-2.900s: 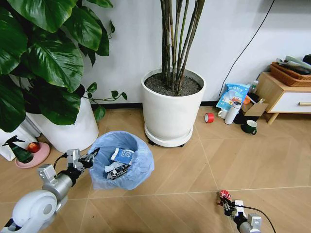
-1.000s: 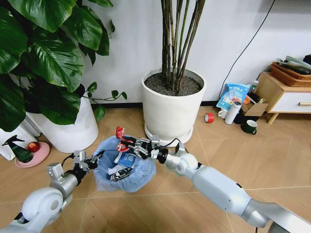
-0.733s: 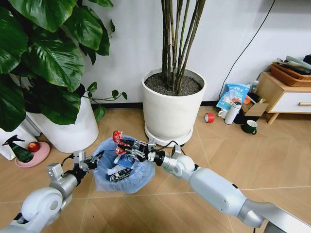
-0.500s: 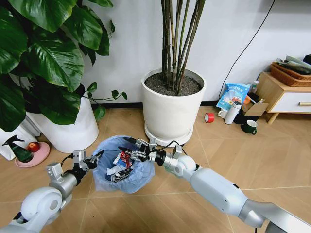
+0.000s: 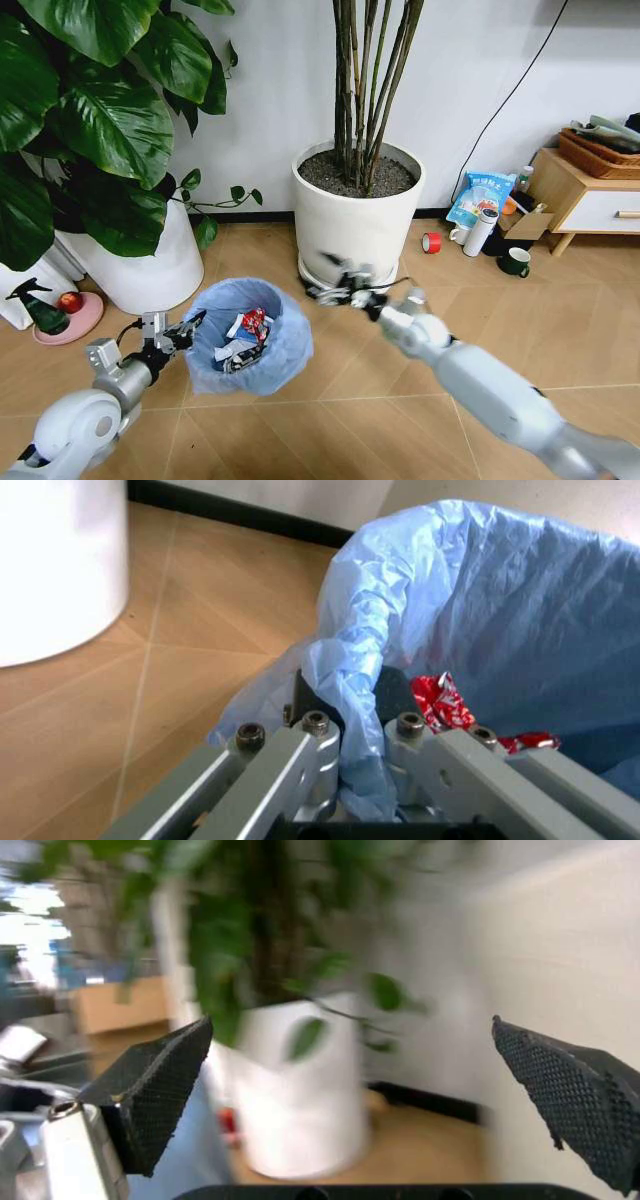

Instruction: Pick up the trash bin and place the garbage on the floor into it.

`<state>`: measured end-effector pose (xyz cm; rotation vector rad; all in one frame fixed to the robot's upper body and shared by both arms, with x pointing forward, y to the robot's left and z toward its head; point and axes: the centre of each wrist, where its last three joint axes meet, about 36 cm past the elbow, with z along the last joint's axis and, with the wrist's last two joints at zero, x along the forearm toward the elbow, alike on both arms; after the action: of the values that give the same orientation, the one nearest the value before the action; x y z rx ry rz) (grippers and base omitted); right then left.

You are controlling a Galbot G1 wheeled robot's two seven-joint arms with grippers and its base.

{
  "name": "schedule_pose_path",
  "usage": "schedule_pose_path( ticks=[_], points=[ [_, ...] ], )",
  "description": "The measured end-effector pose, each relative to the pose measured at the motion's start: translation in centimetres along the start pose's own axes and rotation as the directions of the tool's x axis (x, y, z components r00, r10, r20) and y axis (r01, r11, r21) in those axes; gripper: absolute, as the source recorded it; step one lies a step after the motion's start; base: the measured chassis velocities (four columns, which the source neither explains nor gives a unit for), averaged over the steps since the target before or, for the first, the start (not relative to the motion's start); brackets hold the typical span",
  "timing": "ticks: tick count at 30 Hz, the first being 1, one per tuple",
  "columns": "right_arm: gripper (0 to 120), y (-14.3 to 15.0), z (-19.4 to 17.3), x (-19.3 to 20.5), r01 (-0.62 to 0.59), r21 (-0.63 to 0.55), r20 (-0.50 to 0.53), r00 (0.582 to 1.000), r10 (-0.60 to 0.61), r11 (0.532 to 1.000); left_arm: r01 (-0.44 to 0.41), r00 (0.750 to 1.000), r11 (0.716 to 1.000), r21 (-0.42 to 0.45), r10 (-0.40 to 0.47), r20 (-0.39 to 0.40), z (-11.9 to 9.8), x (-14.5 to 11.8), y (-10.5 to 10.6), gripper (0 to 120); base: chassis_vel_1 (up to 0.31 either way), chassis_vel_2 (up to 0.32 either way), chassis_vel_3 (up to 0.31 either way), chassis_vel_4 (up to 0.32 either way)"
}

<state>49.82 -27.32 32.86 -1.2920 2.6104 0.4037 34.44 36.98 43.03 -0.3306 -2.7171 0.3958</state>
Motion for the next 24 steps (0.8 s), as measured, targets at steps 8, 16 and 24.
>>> schedule_pose_path(
  ticks=[8, 16, 24],
  points=[
    [100, 0.3, -4.3, 16.0, -0.505, 0.13, -0.019, 0.859, 0.511, 0.853, 0.063, 0.997, 0.998, -0.021, -0.062, 0.045, -0.6, 2.5, 0.8, 0, 0.0, 0.0, 0.0, 0.0],
    [100, 4.6, -7.3, 25.4, -0.662, 0.238, 0.024, 0.736, 0.677, 0.711, 0.096, 0.993, 0.995, -0.041, -0.093, 0.067, -0.4, 3.8, 1.0, 0, 0.0, 0.0, 0.0, 0.0],
    [100, 12.2, -6.2, 29.1, -0.736, 0.214, 0.06, 0.666, 0.744, 0.642, 0.125, 0.99, 0.991, -0.049, -0.121, 0.073, 0.4, 5.6, 1.1, 0, 0.0, 0.0, 0.0, 0.0]
  ],
)
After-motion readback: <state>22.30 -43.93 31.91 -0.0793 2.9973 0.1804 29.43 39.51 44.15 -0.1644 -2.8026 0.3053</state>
